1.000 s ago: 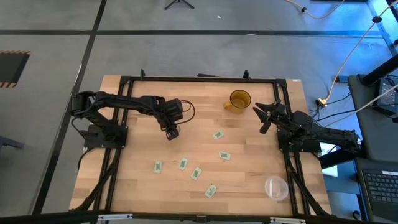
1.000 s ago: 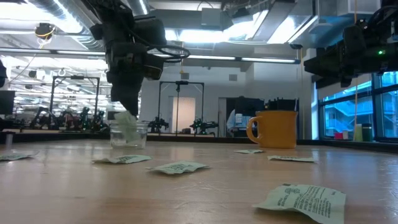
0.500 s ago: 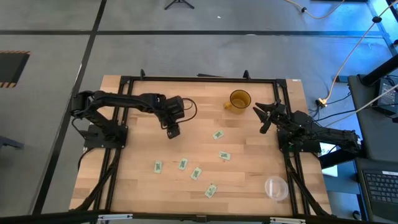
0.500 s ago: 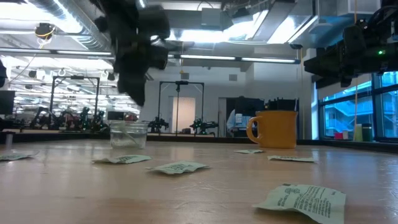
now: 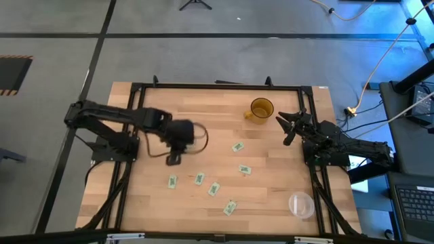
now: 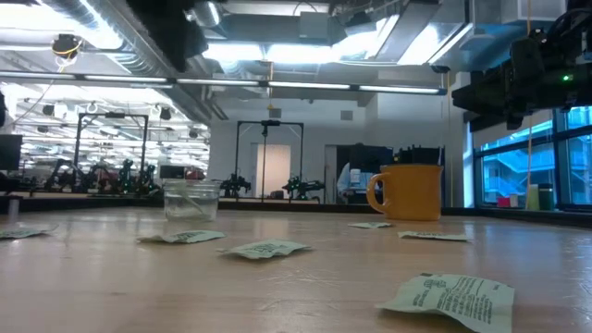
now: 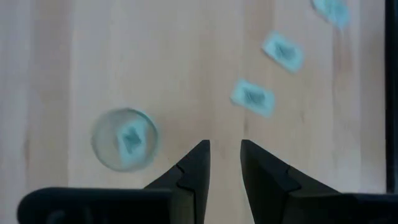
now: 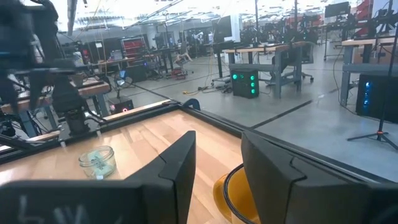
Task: Pick and place Stevia / Truvia into bins
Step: Put the stevia packet into the transparent container
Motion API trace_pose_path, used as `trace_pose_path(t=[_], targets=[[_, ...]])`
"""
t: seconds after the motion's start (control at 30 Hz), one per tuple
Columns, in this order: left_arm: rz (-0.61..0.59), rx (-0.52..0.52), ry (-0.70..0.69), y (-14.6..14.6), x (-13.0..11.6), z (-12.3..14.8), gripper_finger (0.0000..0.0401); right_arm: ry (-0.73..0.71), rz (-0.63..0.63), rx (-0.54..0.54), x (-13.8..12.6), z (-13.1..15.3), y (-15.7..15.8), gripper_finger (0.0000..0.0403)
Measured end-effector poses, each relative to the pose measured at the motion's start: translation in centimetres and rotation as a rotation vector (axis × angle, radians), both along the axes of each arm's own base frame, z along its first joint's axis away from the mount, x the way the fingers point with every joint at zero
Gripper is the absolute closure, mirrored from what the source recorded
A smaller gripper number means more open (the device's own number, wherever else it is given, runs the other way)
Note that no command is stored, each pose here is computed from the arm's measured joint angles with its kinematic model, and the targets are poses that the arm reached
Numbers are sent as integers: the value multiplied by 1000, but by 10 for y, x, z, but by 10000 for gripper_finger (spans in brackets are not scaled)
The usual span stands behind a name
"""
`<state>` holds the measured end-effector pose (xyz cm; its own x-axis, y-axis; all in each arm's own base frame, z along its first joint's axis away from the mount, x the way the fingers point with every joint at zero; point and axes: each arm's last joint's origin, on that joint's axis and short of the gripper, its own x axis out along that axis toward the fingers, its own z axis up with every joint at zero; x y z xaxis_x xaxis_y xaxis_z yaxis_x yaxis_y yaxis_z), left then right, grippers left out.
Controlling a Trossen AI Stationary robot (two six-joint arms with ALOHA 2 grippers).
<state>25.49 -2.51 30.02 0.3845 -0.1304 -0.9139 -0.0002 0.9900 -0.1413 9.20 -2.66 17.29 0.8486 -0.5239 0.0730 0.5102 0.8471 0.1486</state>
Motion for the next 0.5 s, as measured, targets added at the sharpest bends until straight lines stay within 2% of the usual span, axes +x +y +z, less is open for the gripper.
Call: trace_pose_path(t=[0.13, 0.37, 0.5], targets=[[-71, 32, 71, -25, -9, -5, 317, -5, 1, 8, 0, 0, 0, 270], [13, 47, 180, -44, -22, -46, 317, -32, 4, 51, 0, 0, 0, 270], [-31, 26, 123, -54, -23, -74, 317, -33, 5, 52, 0, 0, 0, 270]])
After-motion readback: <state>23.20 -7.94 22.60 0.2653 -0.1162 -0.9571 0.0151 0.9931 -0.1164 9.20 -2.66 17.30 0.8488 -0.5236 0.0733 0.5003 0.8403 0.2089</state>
